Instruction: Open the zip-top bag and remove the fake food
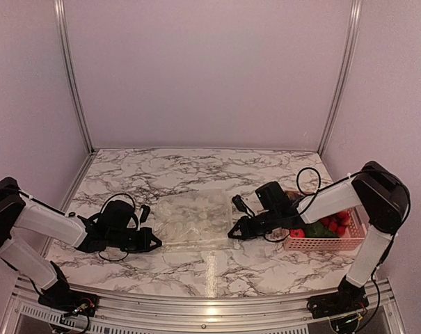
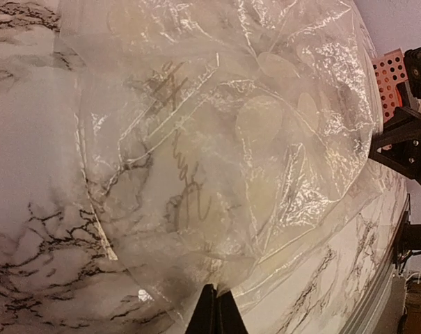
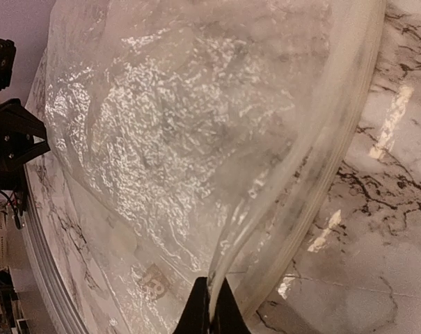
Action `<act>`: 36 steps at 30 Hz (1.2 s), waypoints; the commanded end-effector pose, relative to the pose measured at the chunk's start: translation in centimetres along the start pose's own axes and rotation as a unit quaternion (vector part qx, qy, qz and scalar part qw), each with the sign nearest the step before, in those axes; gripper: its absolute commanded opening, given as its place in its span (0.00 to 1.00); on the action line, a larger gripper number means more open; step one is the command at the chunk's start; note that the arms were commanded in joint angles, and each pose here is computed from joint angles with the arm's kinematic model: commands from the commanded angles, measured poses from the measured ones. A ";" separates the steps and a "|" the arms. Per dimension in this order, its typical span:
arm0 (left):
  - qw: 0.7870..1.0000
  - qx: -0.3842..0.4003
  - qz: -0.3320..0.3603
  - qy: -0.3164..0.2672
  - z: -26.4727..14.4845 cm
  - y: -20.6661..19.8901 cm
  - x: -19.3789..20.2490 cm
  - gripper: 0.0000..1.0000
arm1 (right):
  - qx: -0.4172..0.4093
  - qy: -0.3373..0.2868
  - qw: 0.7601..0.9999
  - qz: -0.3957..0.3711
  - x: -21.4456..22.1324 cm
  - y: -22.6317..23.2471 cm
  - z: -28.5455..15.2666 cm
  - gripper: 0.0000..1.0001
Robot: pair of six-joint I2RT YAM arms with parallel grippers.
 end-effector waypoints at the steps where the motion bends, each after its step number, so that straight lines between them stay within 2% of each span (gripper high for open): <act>1: 0.998 -0.061 0.004 -0.001 0.5 2.9 -2.4 0.00 | 0.022 -0.047 0.998 -0.018 -3.7 0.2 -0.1 0.17; 5: 0.996 -0.081 0.005 -0.023 0.5 4.5 -6.0 0.00 | 0.026 -0.088 0.995 -0.026 -7.2 0.8 -1.6 0.41; 8: 0.996 -0.087 0.015 -0.029 0.6 4.9 -7.9 0.00 | 0.031 -0.118 0.992 -0.023 -10.0 0.2 -3.5 0.49; 9: 0.996 -0.087 0.020 -0.030 0.7 4.9 -8.6 0.05 | 0.033 -0.125 0.991 -0.023 -10.8 0.1 -4.1 0.53; 13: 0.994 -0.091 0.022 -0.048 -0.6 5.3 -11.0 0.45 | 0.039 -0.153 0.987 -0.039 -12.5 1.0 -7.0 0.70; 17: 0.990 -0.104 0.041 -0.084 -3.6 5.0 -13.4 0.75 | 0.033 -0.193 0.979 -0.061 -13.8 2.7 -10.9 0.87; 19: 0.987 -0.114 0.058 -0.096 -5.3 4.5 -14.7 0.97 | 0.030 -0.216 0.973 -0.072 -14.3 3.3 -13.0 0.98; 21: 0.982 -0.124 0.073 -0.123 -7.4 3.8 -16.6 0.99 | 0.025 -0.242 0.966 -0.082 -14.9 4.0 -15.3 0.99; 29: 0.958 -0.192 0.087 -0.195 -14.4 3.5 -19.6 0.99 | 0.024 -0.336 0.935 -0.106 -14.5 5.0 -22.4 0.99; 36: 0.949 -0.238 0.051 -0.199 -14.9 5.9 -18.0 0.99 | 0.023 -0.389 0.915 -0.105 -11.3 4.1 -24.2 0.99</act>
Point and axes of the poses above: each gripper's point midway between its finger pads, its own z axis out along the fingers, its own y axis along the line the jaws close on, x = y × z, the point moved 2 cm from there along -z, back along the fingers, and after that the axes turned 15 degrees about z, right-handed, at the moved point
